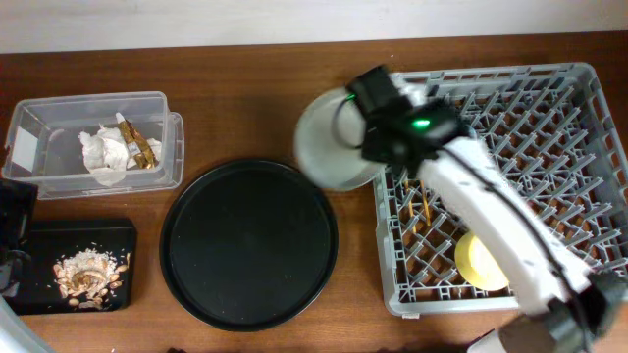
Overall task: Sort waste into correct bins and load items into the dishwasher rack
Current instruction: 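Lift the plate with the right gripper and carry it into the rack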
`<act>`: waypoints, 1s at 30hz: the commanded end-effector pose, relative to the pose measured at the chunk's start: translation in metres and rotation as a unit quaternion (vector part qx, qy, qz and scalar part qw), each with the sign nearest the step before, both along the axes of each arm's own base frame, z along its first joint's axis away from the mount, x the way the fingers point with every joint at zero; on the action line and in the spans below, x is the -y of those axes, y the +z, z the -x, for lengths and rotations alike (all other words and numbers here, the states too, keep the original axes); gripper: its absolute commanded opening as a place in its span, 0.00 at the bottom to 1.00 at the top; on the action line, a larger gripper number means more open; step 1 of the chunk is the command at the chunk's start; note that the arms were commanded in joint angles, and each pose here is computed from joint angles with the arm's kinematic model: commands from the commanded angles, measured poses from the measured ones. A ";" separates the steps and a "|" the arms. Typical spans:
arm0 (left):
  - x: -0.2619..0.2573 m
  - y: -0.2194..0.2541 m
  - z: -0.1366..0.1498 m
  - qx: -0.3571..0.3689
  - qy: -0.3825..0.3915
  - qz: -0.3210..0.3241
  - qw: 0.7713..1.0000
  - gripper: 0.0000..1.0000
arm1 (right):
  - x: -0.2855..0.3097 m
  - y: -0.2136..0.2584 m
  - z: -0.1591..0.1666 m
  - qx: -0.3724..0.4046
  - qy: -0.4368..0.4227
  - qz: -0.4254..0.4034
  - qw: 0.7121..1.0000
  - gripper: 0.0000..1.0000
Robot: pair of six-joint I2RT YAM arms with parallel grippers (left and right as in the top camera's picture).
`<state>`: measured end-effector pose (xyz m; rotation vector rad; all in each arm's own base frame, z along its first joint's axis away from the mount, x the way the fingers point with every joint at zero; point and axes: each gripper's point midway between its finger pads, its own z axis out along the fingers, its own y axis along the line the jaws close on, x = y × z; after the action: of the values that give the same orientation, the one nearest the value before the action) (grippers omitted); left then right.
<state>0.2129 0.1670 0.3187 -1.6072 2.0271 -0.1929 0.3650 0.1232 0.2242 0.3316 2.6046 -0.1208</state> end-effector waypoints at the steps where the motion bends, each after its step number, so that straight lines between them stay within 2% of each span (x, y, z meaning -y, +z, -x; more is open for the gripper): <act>1: -0.001 -0.001 0.000 -0.003 0.005 0.000 1.000 0.99 | 0.079 0.035 -0.001 0.051 -0.091 0.126 0.987 0.04; 6: -0.001 -0.001 0.000 -0.003 0.005 0.000 1.000 0.99 | 0.116 0.036 -0.001 0.050 -0.132 0.206 0.968 0.04; 11: -0.001 -0.001 0.000 -0.003 0.005 0.000 1.000 0.99 | 0.130 0.038 -0.018 0.073 -0.156 0.287 0.942 0.04; 19: -0.001 -0.001 0.000 -0.003 0.005 0.000 1.000 0.99 | 0.112 -0.006 -0.031 0.023 -0.124 0.295 0.947 0.04; 26: -0.001 -0.001 0.000 -0.003 0.005 0.000 1.000 0.99 | 0.104 -0.007 -0.035 0.032 -0.119 0.290 0.949 0.04; 30: -0.001 -0.001 0.000 -0.003 0.005 0.000 1.000 0.99 | 0.092 -0.008 -0.036 0.037 -0.107 0.282 0.953 0.11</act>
<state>0.2129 0.1670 0.3187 -1.6072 2.0271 -0.1929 0.4004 0.0224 0.2178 0.4146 2.3371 -0.8832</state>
